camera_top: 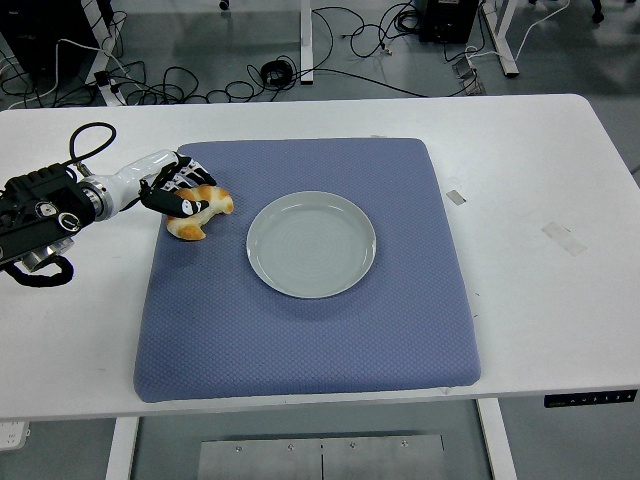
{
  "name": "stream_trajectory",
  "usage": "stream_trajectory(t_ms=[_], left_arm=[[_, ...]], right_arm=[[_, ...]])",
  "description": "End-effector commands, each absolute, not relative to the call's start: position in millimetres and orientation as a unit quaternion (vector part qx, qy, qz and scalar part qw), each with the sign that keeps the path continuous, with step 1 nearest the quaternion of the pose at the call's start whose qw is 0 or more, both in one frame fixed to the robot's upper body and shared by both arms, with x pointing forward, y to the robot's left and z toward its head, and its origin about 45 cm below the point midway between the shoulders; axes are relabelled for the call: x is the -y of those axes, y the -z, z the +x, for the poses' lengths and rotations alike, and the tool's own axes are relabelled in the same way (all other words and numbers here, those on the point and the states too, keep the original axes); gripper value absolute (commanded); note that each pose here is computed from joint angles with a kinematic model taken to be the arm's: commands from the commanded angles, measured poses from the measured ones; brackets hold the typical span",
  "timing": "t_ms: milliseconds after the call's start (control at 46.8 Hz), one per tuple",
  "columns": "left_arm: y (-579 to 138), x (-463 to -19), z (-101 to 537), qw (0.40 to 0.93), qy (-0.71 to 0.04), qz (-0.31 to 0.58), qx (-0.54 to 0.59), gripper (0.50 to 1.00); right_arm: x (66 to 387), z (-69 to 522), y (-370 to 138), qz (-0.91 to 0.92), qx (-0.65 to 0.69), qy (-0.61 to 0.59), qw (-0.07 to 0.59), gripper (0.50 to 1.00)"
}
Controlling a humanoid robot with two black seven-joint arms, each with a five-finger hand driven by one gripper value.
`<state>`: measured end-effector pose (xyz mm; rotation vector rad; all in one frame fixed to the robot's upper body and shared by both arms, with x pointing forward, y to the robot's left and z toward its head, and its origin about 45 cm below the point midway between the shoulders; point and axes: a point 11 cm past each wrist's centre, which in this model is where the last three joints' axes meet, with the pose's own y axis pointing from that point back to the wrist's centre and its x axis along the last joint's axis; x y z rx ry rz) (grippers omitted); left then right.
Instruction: Place the bread on the table
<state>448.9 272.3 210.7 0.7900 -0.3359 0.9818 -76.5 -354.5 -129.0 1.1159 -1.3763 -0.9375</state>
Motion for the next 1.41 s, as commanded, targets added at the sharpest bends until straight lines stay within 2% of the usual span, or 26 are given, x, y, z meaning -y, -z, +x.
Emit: stream_trajectory(t_ms=[0, 150, 427, 812, 1090, 1261, 1389], left_arm=[[-210, -273, 449, 0.794, -0.457, 0.368, 0.156, 0.663], [-211, -272, 449, 0.794, -0.457, 0.368, 0.157, 0.680], [-216, -271, 452, 0.794, -0.458, 0.365, 0.161, 0.793], [-224, -271, 456, 0.795, -0.470, 0.353, 0.153, 0.917], [-257, -265, 471, 0.801, -0.504, 0.301, 0.115, 0.958], [-286, -262, 481, 0.802, -0.514, 0.275, 0.130, 0.963], [-316, -262, 488, 0.814, -0.525, 0.224, 0.107, 0.963]], right_arm=[[355, -77, 129, 0.469, 0.579, 0.394, 0.539, 1.000], [354, -77, 129, 0.469, 0.579, 0.394, 0.538, 1.000], [354, -77, 129, 0.469, 0.579, 0.394, 0.538, 1.000], [355, -77, 129, 0.469, 0.579, 0.394, 0.539, 1.000], [354, -77, 129, 0.469, 0.579, 0.394, 0.538, 1.000], [354, -77, 129, 0.469, 0.579, 0.394, 0.538, 1.000], [354, -77, 129, 0.469, 0.579, 0.394, 0.538, 1.000]])
